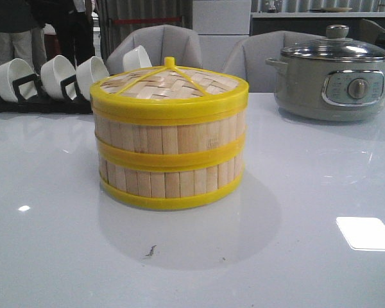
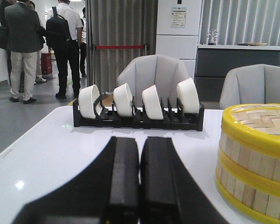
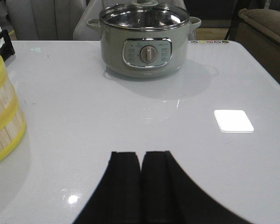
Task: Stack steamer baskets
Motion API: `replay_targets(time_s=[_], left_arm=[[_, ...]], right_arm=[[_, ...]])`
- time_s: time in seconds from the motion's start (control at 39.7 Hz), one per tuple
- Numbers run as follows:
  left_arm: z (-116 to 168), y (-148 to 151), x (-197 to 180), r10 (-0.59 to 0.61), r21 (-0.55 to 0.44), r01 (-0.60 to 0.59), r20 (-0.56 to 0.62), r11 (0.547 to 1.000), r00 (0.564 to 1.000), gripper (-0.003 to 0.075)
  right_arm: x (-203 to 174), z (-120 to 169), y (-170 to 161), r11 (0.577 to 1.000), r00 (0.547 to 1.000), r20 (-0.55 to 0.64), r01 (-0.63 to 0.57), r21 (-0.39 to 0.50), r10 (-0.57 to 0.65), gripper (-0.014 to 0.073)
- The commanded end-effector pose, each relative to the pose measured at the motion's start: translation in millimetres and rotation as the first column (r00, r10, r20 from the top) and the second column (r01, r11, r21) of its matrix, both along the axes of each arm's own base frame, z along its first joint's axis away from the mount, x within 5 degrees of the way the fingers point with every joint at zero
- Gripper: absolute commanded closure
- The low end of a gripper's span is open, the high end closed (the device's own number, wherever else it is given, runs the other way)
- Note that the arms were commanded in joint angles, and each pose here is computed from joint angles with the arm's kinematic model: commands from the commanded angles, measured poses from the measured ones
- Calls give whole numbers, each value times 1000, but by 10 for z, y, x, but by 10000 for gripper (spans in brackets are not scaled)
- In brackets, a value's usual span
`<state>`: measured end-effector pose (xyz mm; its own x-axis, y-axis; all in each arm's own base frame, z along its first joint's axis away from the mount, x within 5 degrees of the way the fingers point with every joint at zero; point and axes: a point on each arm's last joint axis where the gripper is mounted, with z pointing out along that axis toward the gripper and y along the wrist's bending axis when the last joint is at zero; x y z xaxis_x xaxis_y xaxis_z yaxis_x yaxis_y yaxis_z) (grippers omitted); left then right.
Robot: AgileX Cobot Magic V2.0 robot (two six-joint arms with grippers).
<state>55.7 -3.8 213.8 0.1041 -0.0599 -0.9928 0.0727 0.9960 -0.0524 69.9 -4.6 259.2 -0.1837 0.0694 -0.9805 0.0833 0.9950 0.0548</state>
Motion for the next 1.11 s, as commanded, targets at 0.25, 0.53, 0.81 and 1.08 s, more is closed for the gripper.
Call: replay_targets(time_s=[0.25, 0.53, 0.81, 1.08], left_arm=[[76, -14, -25, -14, 48, 9, 100, 999, 995, 636], [76, -14, -25, -14, 48, 9, 100, 999, 995, 636], [75, -14, -24, -14, 48, 9, 98, 999, 995, 636], [75, -14, -24, -14, 48, 9, 98, 999, 995, 636]], right_arm=[[14, 170, -13, 1000, 994, 105, 14, -21, -11, 525], [14, 170, -13, 1000, 994, 105, 14, -21, -11, 525], [14, 170, -13, 1000, 994, 105, 14, -21, -11, 525], [14, 170, -13, 1000, 994, 105, 14, -21, -11, 525]])
